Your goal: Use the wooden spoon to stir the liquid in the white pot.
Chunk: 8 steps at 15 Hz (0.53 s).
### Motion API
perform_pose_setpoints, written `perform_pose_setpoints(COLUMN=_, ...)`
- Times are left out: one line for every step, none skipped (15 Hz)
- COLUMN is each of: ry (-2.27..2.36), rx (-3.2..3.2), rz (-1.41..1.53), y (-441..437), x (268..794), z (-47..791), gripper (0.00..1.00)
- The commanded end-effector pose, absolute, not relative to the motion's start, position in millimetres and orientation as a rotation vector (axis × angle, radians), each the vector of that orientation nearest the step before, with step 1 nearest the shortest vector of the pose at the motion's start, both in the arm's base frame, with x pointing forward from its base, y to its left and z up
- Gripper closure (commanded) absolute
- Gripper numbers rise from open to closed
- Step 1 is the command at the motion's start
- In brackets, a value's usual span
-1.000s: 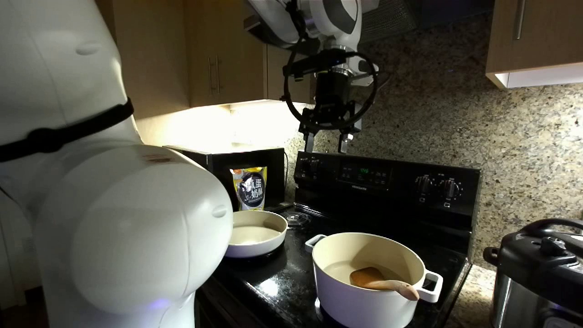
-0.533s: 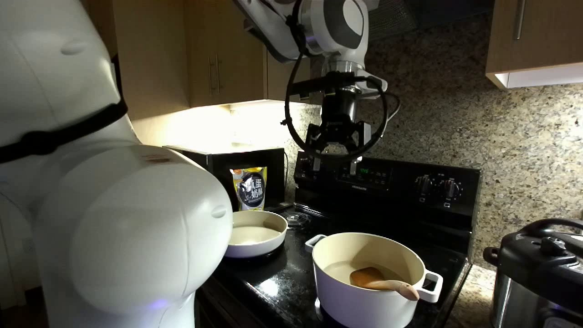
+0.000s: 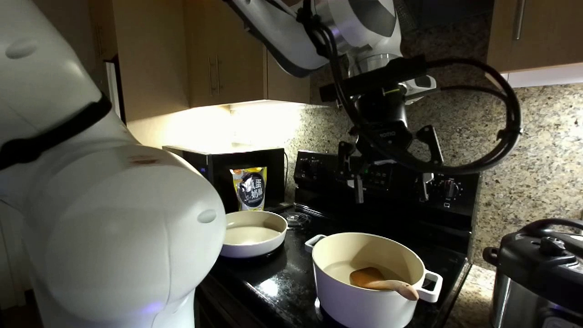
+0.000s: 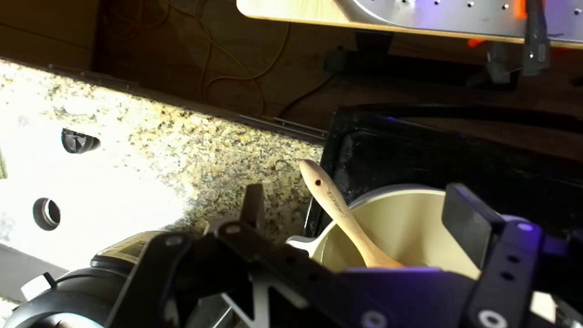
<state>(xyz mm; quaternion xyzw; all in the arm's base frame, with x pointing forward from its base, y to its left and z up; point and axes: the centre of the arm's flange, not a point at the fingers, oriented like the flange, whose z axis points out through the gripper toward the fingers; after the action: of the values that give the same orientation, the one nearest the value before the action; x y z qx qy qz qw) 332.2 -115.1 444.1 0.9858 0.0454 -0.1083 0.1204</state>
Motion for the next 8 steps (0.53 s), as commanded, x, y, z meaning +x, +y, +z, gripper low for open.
perform_pose_setpoints(ry=0.147, rx=2.883, rz=-0.314, y=-119.7, x=328.1, z=443.3, gripper=0.00)
perform_pose_setpoints(ry=0.154, rx=2.884, rz=-0.311, y=-120.6, x=326.2, z=443.5, gripper=0.00)
perform_pose_setpoints(ry=0.158, rx=2.883, rz=-0.308, y=-119.6, x=325.8, z=444.0, gripper=0.00)
perform_pose_setpoints(ry=0.162, rx=2.881, rz=-0.307, y=-118.5, x=326.1, z=444.1, gripper=0.00)
perform_pose_setpoints(ry=0.163, rx=2.880, rz=-0.307, y=-118.1, x=326.2, z=444.1, gripper=0.00)
perform_pose_setpoints(ry=0.163, rx=2.880, rz=-0.307, y=-118.1, x=326.2, z=444.0, gripper=0.00)
perform_pose_setpoints(ry=0.189, rx=2.892, rz=-0.320, y=-124.5, x=328.7, z=445.8, gripper=0.00)
perform_pose_setpoints(ry=0.222, rx=2.879, rz=-0.349, y=-133.2, x=332.2, z=446.6, gripper=0.00)
